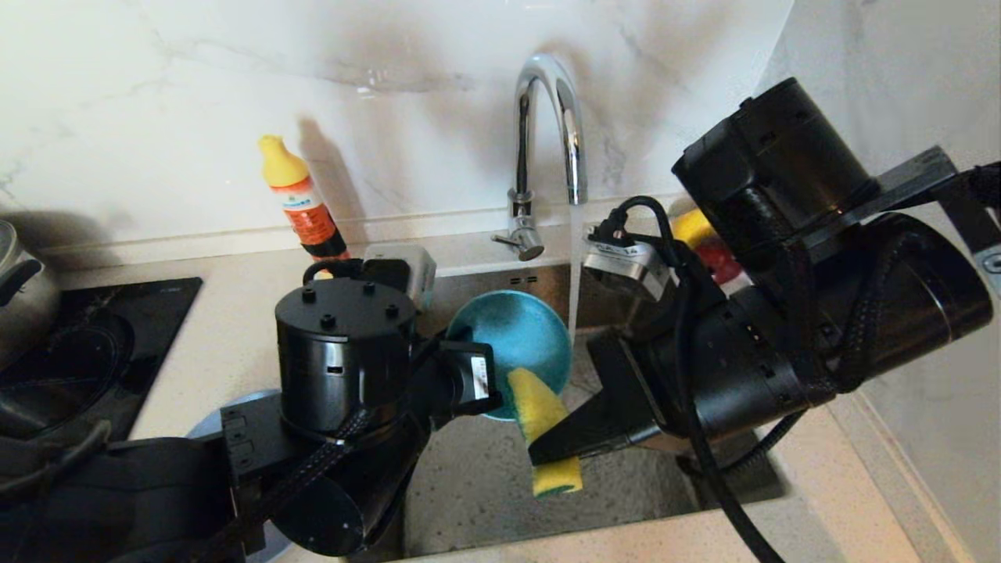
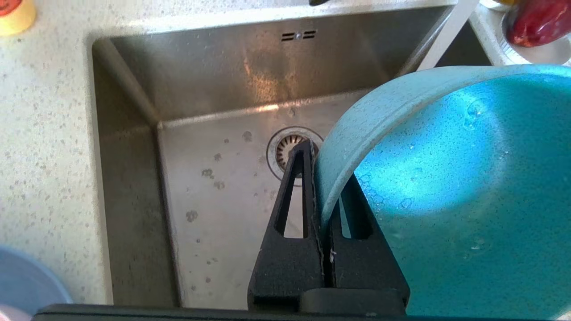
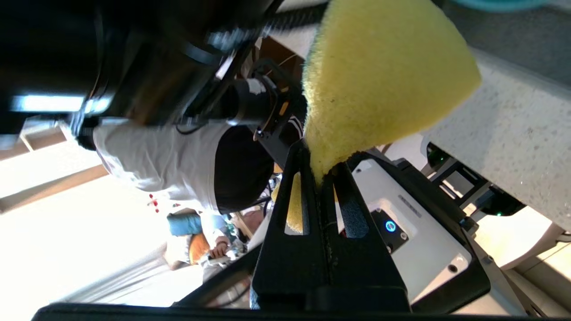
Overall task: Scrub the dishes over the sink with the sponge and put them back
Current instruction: Wipe the bowl
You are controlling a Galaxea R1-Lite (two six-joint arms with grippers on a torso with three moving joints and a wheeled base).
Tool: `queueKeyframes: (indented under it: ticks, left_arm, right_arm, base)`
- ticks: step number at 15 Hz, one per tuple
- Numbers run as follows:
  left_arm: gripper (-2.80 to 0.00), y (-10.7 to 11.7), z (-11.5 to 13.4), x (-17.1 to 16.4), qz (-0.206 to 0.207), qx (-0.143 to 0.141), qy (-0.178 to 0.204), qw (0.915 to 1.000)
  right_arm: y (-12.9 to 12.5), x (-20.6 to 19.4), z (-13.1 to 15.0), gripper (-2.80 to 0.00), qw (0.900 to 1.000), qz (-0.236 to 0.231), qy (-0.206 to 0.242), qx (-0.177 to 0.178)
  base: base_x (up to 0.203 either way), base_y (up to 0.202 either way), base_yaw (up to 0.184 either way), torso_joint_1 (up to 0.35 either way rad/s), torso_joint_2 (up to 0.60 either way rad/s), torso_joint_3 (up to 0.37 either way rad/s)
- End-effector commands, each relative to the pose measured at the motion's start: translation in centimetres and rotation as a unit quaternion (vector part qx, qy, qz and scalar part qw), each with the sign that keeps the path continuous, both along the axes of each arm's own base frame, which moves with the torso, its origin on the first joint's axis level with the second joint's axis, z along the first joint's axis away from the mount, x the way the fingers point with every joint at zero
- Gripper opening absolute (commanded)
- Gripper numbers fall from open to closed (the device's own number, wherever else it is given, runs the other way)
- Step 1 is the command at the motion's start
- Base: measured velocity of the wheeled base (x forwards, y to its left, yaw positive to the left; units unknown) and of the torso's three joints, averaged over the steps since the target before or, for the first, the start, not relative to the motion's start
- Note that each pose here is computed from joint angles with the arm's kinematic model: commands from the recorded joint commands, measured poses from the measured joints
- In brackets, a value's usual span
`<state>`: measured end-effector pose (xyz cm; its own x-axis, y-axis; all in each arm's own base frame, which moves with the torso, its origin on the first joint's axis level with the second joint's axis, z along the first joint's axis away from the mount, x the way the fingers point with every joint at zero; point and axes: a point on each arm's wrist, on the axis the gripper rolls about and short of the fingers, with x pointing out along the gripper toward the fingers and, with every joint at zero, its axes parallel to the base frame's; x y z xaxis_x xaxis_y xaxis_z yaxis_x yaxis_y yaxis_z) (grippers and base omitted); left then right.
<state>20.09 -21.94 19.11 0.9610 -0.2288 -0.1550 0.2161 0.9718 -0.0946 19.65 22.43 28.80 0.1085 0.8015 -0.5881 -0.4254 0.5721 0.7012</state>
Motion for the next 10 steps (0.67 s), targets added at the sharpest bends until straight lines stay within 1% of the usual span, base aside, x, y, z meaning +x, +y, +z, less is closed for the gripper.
queueKeyframes:
  ticks: [1,3,5,7,10]
  left_arm:
    - [-2.8,0.0,-0.4,-0.1,0.0,-0.001,-0.002,1.0]
    - [-2.8,0.0,-0.3,-0.2,0.0,-0.003,-0.004,1.0]
    - [-2.8,0.1,-0.2,-0.3,-0.002,-0.004,-0.004,1.0]
    - [-2.8,0.0,-0.4,-0.3,-0.003,0.0,-0.003,1.0]
    - [-2.8,0.0,-0.3,-0.3,-0.003,0.004,-0.005,1.0]
  right_arm:
    - [0.8,0.9,-0.8,-2.8,1.0,-0.007,0.014,-0.008]
    - [0.8,1.7,-1.1,-2.8,0.999,-0.022,0.023,-0.009]
    - [0.6,2.3,-1.1,-2.8,0.999,-0.033,0.022,-0.009]
    - [0.6,2.8,-0.8,-2.8,0.998,-0.053,0.005,-0.013]
    - [0.6,3.2,0.4,-2.8,0.998,-0.061,-0.013,0.001]
  base:
    - [0.0,0.0,0.0,0.0,0.0,0.0]
    - [0.0,0.0,0.0,0.0,0.0,0.0]
    - [0.0,0.0,0.0,0.0,0.0,0.0]
    - [0.0,0.0,0.0,0.0,0.0,0.0]
    - [0.0,0.0,0.0,0.0,0.0,0.0]
